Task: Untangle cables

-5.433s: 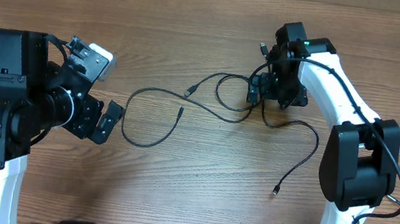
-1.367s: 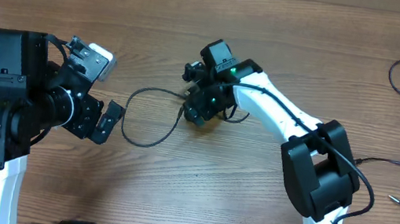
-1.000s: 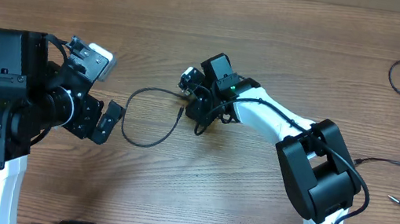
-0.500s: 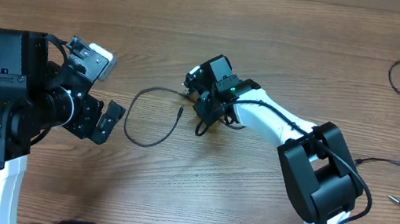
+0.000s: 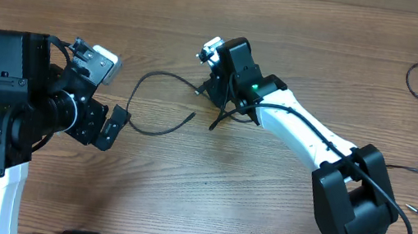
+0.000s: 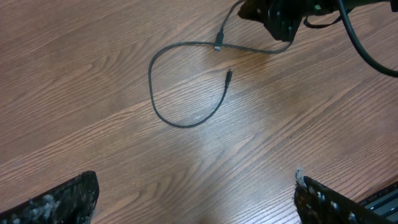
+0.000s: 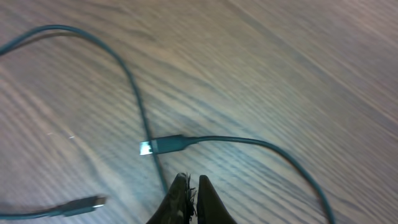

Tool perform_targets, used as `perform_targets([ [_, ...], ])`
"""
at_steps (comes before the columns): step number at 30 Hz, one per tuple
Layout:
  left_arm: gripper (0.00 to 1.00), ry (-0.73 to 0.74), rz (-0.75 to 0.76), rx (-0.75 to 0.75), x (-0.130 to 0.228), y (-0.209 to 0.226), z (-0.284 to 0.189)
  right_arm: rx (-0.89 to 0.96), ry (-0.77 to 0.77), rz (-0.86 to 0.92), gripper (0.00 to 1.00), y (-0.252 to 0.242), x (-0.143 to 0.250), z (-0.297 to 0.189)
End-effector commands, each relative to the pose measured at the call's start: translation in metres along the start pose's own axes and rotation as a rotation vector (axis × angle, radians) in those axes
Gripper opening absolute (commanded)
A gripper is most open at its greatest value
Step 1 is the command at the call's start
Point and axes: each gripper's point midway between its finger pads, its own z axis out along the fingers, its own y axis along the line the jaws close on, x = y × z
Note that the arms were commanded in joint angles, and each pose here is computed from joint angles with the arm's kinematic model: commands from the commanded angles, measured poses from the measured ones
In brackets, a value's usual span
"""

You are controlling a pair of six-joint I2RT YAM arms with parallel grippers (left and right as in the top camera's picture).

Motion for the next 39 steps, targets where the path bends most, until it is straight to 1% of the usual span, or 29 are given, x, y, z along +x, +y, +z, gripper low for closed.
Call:
perform_targets([
  [1,1.00,-0.015,0.021,-0.005,-0.004,0.000,-0.004,0.098,-0.052,0.108,0.04,-0.041,-0.016,-0.016],
  [3,1.00,-0.015,0.021,-0.005,-0.004,0.000,-0.004,0.086,-0.050,0.143,0.04,-0.048,-0.013,-0.016],
  [4,1.00,-0.015,0.021,-0.005,-0.004,0.000,-0.004,0.015,-0.050,0.153,0.04,-0.043,-0.012,-0.015],
  [5,1.00,-0.015,0.021,-0.005,-0.004,0.000,-0.004,-0.081,-0.045,0.135,0.15,-0.031,-0.010,-0.016],
  [6,1.00,-0.015,0.022,-0.005,-0.004,0.000,-0.004,-0.162,-0.038,0.107,0.32,-0.019,-0.007,-0.018],
  [7,1.00,-0.016,0.021,-0.005,-0.004,0.000,-0.004,-0.182,-0.033,0.100,0.39,-0.016,-0.005,-0.018],
  [8,1.00,-0.015,0.022,-0.005,-0.004,0.000,-0.004,-0.196,-0.014,0.086,0.50,-0.013,0.001,-0.016],
  [10,1.00,-0.015,0.021,-0.005,-0.004,0.000,-0.004,-0.224,0.021,0.051,0.61,-0.004,0.011,-0.009],
  [12,1.00,-0.015,0.021,-0.005,-0.004,0.000,-0.004,-0.242,0.046,0.035,0.62,0.003,0.019,0.000],
  [14,1.00,-0.015,0.022,-0.005,-0.004,0.000,-0.004,-0.250,0.070,0.033,0.62,0.007,0.028,0.012],
  [18,1.00,-0.015,0.021,-0.005,-0.004,0.000,-0.004,-0.281,0.112,0.042,0.59,0.014,0.046,0.035],
  [22,1.00,-0.015,0.021,-0.005,-0.004,0.000,-0.004,-0.297,0.095,0.035,0.58,0.019,0.044,0.040],
  [28,1.00,-0.015,0.021,-0.005,-0.004,0.000,-0.004,-0.313,0.106,0.011,0.58,0.035,0.059,0.064],
  [33,1.00,-0.015,0.022,-0.005,-0.004,0.000,-0.004,-0.323,0.117,0.000,0.53,0.044,0.071,0.082],
  [34,1.00,-0.016,0.021,-0.005,-0.004,0.000,-0.004,-0.325,0.125,0.002,0.48,0.045,0.074,0.085],
  [36,1.00,-0.015,0.022,-0.005,-0.004,0.000,-0.004,-0.327,0.132,0.003,0.33,0.046,0.078,0.087],
  [37,1.00,-0.015,0.021,-0.005,-0.004,0.000,-0.004,-0.324,0.132,0.002,0.22,0.045,0.078,0.088],
  [38,1.00,-0.015,0.022,-0.005,-0.004,0.000,-0.004,-0.324,0.131,0.003,0.04,0.045,0.077,0.088],
  [39,1.00,-0.015,0.022,-0.005,-0.004,0.000,-0.004,-0.325,0.138,0.004,0.04,0.045,0.079,0.087],
])
